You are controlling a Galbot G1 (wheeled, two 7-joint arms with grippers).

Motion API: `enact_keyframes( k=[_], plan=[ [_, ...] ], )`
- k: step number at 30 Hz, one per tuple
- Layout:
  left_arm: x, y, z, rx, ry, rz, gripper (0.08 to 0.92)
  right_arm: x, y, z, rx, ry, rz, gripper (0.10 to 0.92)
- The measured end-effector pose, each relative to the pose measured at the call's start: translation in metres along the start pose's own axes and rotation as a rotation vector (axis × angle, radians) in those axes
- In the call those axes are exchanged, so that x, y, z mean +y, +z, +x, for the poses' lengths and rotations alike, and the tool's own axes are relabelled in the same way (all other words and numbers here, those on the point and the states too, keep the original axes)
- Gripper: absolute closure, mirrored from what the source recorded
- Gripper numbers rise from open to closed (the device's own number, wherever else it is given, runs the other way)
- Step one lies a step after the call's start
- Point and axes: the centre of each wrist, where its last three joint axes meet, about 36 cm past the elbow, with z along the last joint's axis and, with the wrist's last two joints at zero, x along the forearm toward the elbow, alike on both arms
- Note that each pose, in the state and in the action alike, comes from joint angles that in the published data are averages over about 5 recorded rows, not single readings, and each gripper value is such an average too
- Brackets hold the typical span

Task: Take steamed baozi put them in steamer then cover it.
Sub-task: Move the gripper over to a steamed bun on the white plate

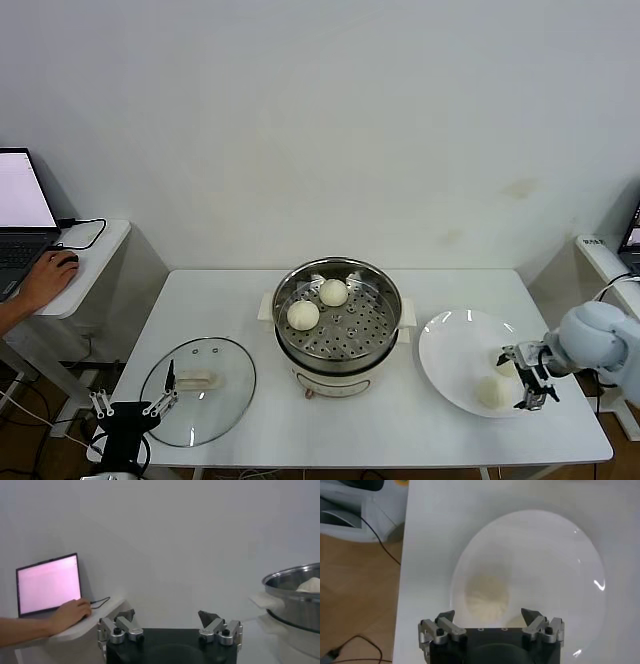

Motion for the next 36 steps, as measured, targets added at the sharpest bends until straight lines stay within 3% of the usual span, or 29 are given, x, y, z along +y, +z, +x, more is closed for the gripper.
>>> enact_keyframes(
  k=[15, 36],
  plan=[
    [0.001, 0.005, -0.001, 0.006, -0.011, 0.000, 0.177, -0.002, 0.000, -0.028, 0.010, 0.001, -0.021, 0.207],
    [0.000, 0.004, 0.000, 0.005, -0.017, 0.000, 0.177, -0.004, -0.004, -0.036, 0.001, -0.016, -0.039, 0.404]
  ],
)
